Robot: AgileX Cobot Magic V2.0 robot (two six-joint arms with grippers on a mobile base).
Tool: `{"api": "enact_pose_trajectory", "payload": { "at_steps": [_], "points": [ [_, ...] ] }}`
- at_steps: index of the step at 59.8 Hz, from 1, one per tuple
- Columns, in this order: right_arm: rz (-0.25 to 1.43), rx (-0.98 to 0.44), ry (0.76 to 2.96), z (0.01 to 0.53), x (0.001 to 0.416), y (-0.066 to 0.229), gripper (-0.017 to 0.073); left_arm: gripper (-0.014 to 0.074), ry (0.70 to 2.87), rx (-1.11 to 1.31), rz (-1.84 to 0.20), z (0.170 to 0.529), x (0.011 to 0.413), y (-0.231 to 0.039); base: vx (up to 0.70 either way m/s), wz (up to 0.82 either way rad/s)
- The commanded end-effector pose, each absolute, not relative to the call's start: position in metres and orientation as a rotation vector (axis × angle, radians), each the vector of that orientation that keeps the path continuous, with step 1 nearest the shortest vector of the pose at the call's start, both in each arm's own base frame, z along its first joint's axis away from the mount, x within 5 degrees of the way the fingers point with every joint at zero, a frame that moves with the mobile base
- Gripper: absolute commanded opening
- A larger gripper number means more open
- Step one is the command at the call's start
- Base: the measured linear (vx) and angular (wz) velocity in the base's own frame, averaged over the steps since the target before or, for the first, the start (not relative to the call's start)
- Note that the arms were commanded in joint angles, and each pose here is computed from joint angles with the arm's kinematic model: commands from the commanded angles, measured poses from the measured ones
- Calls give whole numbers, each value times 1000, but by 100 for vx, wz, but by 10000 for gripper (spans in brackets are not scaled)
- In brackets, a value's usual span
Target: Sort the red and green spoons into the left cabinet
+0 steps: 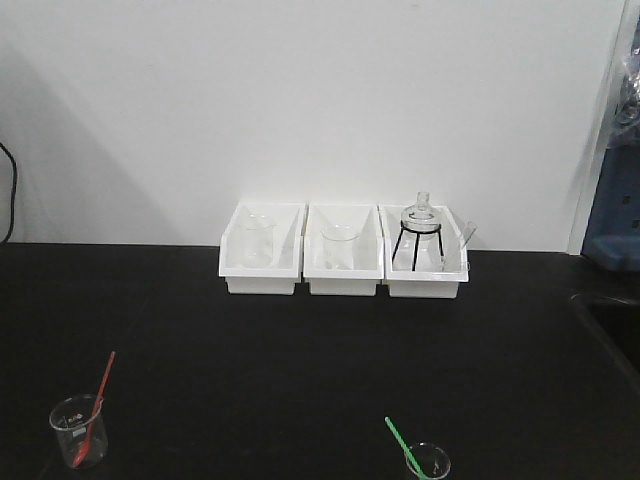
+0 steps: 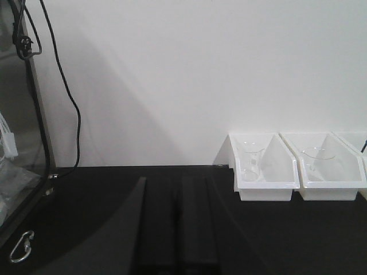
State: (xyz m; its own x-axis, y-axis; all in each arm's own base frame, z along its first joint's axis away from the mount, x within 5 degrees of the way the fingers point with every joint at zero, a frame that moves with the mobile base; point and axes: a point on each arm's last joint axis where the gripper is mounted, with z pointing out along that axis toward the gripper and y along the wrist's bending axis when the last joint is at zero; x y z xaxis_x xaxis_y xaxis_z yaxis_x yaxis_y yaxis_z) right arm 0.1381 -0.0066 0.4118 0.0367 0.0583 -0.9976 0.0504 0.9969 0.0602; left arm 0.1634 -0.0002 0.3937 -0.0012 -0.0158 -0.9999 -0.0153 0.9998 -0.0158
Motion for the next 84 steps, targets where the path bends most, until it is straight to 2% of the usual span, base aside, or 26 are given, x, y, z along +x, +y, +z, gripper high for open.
{"api": "enact_pose_trajectory", "payload": {
  "at_steps": [1, 13, 22, 29, 35, 46, 55, 61, 70, 84],
  "points": [
    [10, 72, 1434, 430, 135, -6, 64, 158, 1452, 18, -20, 414, 160, -4, 0, 0],
    [8, 75, 1463, 427, 135, -6, 235, 356, 1450, 23, -16, 414, 160, -4, 0, 0],
    [5, 73, 1465, 427, 135, -6, 471, 501, 1454, 22, -15, 414, 160, -4, 0, 0],
    [6, 72, 1457, 428, 135, -6, 645, 541, 1454, 22, -15, 414, 160, -4, 0, 0],
    [9, 71, 1431, 430, 135, -6, 731, 542, 1454, 21, -16, 414, 160, -4, 0, 0],
    [98, 134, 1411, 431, 136, -5, 714, 541, 1453, 20, -17, 414, 160, -4, 0, 0],
    [79, 72, 1573, 416, 159, 1, 645, 541, 1453, 20, -17, 414, 160, -4, 0, 0],
    [67, -77, 1721, 406, 182, 16, 595, 541, 1454, 19, -17, 414, 160, -4, 0, 0],
    [89, -387, 1886, 387, 221, 58, 526, 541, 1465, 15, -21, 411, 161, -4, 0, 0],
    [94, -701, 2042, 327, 267, 112, 501, 541, 1508, 2, -9, 407, 161, -3, 0, 0]
  ]
}}
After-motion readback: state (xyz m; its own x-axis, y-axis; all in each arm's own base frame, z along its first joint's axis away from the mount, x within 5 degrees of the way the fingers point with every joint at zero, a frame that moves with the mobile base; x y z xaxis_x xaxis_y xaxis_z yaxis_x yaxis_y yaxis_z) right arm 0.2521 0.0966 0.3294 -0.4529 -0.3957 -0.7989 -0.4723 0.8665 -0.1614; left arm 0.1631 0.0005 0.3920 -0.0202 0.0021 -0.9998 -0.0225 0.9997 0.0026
